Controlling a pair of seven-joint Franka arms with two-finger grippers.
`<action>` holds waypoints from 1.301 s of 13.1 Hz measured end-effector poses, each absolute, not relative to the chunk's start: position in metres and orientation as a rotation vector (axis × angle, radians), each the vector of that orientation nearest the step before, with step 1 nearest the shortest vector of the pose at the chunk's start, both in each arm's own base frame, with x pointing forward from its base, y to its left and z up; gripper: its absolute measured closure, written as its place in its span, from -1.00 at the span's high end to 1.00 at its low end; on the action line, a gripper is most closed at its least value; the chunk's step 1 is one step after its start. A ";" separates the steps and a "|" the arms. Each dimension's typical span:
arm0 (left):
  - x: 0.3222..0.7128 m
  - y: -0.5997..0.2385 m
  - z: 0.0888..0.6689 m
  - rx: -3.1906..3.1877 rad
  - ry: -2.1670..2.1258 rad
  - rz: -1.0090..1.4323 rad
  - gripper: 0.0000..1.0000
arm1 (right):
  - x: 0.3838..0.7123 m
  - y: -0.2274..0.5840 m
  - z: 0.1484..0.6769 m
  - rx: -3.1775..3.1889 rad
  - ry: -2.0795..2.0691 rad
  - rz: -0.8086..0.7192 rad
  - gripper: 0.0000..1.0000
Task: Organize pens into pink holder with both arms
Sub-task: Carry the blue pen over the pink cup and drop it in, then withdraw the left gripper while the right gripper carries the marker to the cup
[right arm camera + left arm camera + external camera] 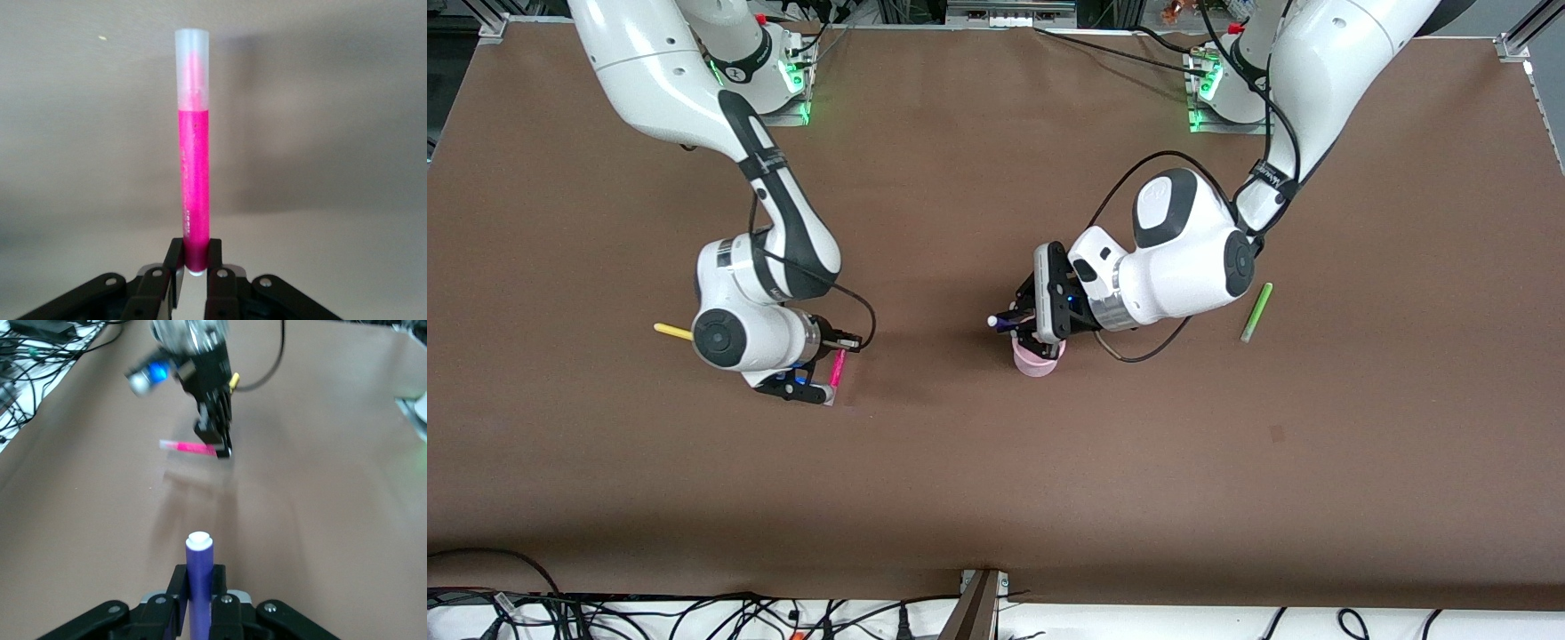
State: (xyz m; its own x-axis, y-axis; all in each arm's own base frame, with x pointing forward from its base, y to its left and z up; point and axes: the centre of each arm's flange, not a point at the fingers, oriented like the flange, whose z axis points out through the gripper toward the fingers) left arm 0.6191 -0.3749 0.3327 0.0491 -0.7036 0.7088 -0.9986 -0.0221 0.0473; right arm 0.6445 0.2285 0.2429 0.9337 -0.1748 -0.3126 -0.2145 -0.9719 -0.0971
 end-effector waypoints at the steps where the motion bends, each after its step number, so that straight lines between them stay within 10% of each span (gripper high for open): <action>1: 0.621 -0.372 0.320 1.765 -1.736 0.697 -0.64 | 0.648 0.226 0.251 -2.949 0.307 0.473 -0.65; 6: 0.619 -0.367 0.290 1.727 -1.840 0.672 -0.64 | 0.655 0.208 0.275 -2.810 0.388 0.630 -0.65; 14: 0.618 -0.360 0.304 1.831 -1.679 0.540 0.88 | 0.644 0.226 0.324 -2.653 0.654 0.793 -0.65; 17: 0.616 -0.342 0.330 1.922 -1.537 0.370 1.00 | 0.643 0.254 0.346 -2.536 0.802 0.834 -0.65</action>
